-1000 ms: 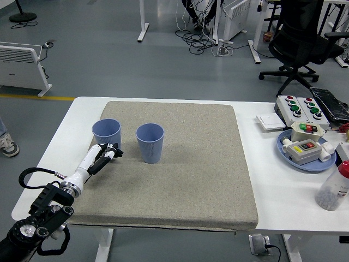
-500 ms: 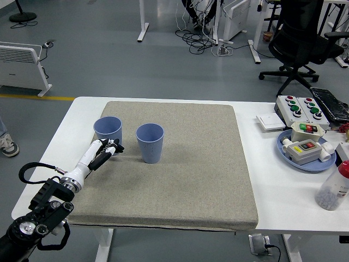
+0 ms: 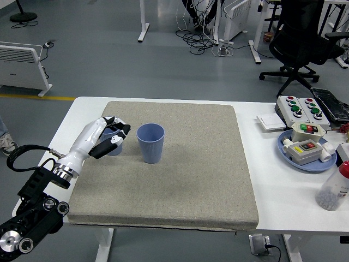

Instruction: Push cup pick cup insert cup

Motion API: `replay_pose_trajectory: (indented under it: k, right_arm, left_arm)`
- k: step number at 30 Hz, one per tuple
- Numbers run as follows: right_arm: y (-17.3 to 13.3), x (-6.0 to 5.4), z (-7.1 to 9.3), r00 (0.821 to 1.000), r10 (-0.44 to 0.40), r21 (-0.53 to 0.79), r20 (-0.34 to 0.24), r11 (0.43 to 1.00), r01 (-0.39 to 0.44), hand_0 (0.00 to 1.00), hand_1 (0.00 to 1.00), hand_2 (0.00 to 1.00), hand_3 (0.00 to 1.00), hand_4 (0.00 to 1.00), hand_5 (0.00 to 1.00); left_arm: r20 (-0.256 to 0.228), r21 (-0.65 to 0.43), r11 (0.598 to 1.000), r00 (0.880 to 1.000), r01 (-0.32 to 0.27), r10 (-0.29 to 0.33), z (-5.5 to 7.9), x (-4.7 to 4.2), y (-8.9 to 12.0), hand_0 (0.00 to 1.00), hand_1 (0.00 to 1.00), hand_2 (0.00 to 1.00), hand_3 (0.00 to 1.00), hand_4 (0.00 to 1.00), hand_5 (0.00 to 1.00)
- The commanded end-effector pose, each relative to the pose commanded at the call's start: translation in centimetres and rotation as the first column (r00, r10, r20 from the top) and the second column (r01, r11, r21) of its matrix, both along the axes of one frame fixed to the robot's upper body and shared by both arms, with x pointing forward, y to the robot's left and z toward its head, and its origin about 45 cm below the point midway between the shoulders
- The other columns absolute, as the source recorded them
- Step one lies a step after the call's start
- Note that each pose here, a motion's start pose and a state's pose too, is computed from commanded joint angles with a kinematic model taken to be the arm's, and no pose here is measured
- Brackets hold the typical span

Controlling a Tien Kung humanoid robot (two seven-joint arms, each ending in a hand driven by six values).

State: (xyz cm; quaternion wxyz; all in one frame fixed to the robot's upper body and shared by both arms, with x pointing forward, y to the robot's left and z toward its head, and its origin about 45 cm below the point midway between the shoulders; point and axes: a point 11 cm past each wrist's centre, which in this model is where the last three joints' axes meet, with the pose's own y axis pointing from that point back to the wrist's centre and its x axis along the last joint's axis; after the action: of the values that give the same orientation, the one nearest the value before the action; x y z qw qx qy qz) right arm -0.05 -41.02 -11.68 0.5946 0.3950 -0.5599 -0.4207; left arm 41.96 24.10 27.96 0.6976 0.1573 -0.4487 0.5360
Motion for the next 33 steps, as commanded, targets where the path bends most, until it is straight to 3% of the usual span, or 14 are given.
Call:
replay_pose_trajectory:
  k: [2, 3, 5, 8, 9, 12, 18, 22, 26, 27, 32, 33]
  right_arm:
    - [0.0, -0.2, 0.0, 1.0, 0.002, 0.0, -0.005, 1.0, -0.002, 0.708, 0.63, 0.681, 0.596, 0.148, 0.5]
    - [0.0, -0.2, 0.0, 1.0, 0.002, 0.0, -0.007, 1.0, -0.002, 0.707, 0.629, 0.681, 0.596, 0.147, 0.497]
    - [0.0, -0.4, 0.0, 1.0, 0.005, -0.001, -0.01, 1.0, -0.005, 0.707, 0.629, 0.681, 0.596, 0.147, 0.497]
    - [-0.1, -0.4, 0.0, 1.0, 0.005, -0.003, -0.011, 1.0, -0.005, 0.707, 0.629, 0.681, 0.596, 0.147, 0.497]
    - [-0.1, -0.4, 0.0, 1.0, 0.006, -0.004, -0.011, 1.0, -0.006, 0.707, 0.628, 0.678, 0.595, 0.147, 0.499]
    - [-0.2, -0.3, 0.1, 1.0, 0.009, -0.006, -0.01, 1.0, -0.009, 0.707, 0.628, 0.678, 0.595, 0.147, 0.499]
    - [-0.4, 0.1, 0.1, 1.0, 0.013, -0.013, -0.002, 1.0, -0.013, 0.707, 0.627, 0.678, 0.593, 0.147, 0.499]
    - [-0.6, 0.3, 0.2, 1.0, 0.015, -0.018, 0.005, 1.0, -0.015, 0.707, 0.627, 0.673, 0.591, 0.145, 0.496]
    - [-0.8, 0.6, 0.3, 1.0, 0.02, -0.025, 0.01, 1.0, -0.02, 0.707, 0.627, 0.673, 0.591, 0.145, 0.496]
    - [-0.9, 0.6, 0.3, 1.0, 0.02, -0.027, 0.011, 0.999, -0.02, 0.707, 0.622, 0.668, 0.591, 0.144, 0.497]
    - [-1.3, 0.9, 0.4, 1.0, 0.025, -0.037, 0.017, 0.999, -0.024, 0.707, 0.622, 0.668, 0.591, 0.144, 0.497]
    - [-1.3, 0.9, 0.5, 1.0, 0.025, -0.039, 0.018, 0.999, -0.024, 0.707, 0.615, 0.657, 0.589, 0.143, 0.496]
  left_arm:
    - [-0.001, 0.096, 0.995, 1.0, 0.025, -0.025, 1.0, 0.63, -1.5, 0.493, 0.614, 0.605, 0.626, 0.954, 0.703]
    - [-0.01, 0.145, 0.989, 1.0, 0.026, -0.025, 1.1, 0.95, -1.9, 0.835, 0.896, 0.971, 0.998, 0.978, 0.596]
    - [-0.053, 0.271, 0.962, 0.999, 0.024, -0.01, 1.1, 2.25, -2.7, 0.835, 0.896, 0.971, 0.998, 0.978, 0.596]
    - [-0.107, 0.454, 0.89, 0.994, 0.026, 0.025, 0.9, 3.87, -3.5, 0.835, 0.896, 0.971, 0.998, 0.978, 0.596]
    - [-0.124, 0.508, 0.86, 0.992, 0.034, 0.034, 0.6, 4.33, -3.8, 0.92, 0.964, 0.998, 0.998, 0.985, 0.574]
    - [-0.175, 0.61, 0.791, 0.982, 0.056, 0.065, -0.2, 5.57, -4.0, 0.92, 0.964, 0.998, 0.998, 0.985, 0.574]
    - [-0.239, 0.671, 0.738, 0.963, 0.072, 0.124, -0.9, 7.31, -3.7, 0.928, 0.97, 0.998, 0.998, 0.987, 0.566]
    - [-0.278, 0.674, 0.735, 0.948, 0.077, 0.155, -1.3, 8.08, -3.4, 0.901, 0.947, 0.991, 0.998, 0.989, 0.56]
    - [-0.295, 0.658, 0.75, 0.941, 0.073, 0.167, -1.2, 8.75, -3.2, 0.901, 0.947, 0.991, 0.998, 0.989, 0.56]
    - [-0.308, 0.651, 0.756, 0.935, 0.073, 0.175, -1.2, 8.96, -3.1, 0.749, 0.847, 0.891, 0.998, 0.934, 0.518]
    - [-0.349, 0.647, 0.758, 0.914, 0.076, 0.206, -1.6, 9.54, -2.6, 0.749, 0.847, 0.891, 0.998, 0.934, 0.518]
    - [-0.354, 0.649, 0.756, 0.911, 0.079, 0.209, -1.7, 9.58, -2.5, 0.64, 0.78, 0.825, 0.998, 0.917, 0.512]
